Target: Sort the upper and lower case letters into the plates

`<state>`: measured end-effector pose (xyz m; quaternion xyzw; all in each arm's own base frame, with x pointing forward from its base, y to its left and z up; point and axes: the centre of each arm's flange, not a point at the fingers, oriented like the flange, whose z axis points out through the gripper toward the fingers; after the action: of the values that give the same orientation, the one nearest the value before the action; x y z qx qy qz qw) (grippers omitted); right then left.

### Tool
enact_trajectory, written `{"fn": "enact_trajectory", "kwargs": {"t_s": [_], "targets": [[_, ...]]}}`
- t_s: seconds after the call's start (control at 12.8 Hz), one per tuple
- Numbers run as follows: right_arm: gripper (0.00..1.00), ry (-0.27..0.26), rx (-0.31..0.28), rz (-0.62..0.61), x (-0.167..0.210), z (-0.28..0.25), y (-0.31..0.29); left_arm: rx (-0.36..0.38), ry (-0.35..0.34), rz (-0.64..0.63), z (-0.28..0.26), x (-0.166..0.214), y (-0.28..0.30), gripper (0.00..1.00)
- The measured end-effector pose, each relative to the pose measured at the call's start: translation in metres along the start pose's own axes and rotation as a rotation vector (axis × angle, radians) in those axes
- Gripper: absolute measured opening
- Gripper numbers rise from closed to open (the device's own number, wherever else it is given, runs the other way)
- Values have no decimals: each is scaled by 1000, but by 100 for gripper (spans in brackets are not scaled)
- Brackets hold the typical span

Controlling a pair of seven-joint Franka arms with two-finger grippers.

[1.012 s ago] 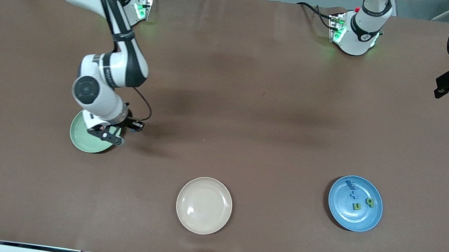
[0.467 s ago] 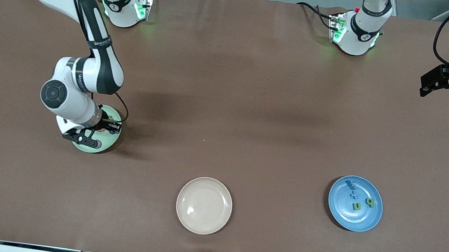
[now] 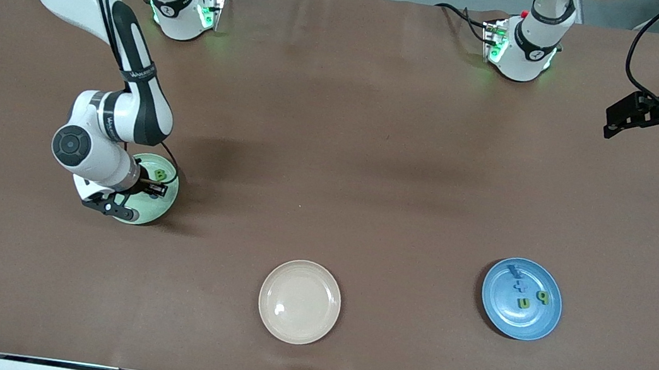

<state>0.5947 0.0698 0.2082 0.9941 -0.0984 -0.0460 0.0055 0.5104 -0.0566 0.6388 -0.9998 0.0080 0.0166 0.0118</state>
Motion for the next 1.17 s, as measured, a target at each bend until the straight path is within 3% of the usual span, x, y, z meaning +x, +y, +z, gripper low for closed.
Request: {"fn": "enact_trajectory", "kwargs": {"t_s": [0.16, 0.23, 0.62, 0.86, 1.17], "targets": [[36, 1, -1, -2, 3, 3, -3, 0, 0, 1, 0, 0, 0, 100], [43, 3, 0, -3, 4, 2, -4, 0, 0, 2, 0, 0, 0, 100], [98, 33, 11, -20, 16, -15, -12, -2, 0, 5, 0, 0, 1, 100], [100, -21, 3, -93, 25, -41, -10, -4, -1, 5, 0, 0, 2, 100], [100, -110, 7, -157, 41, -125, 46, -4, -2, 5, 1, 0, 2, 100]]}}
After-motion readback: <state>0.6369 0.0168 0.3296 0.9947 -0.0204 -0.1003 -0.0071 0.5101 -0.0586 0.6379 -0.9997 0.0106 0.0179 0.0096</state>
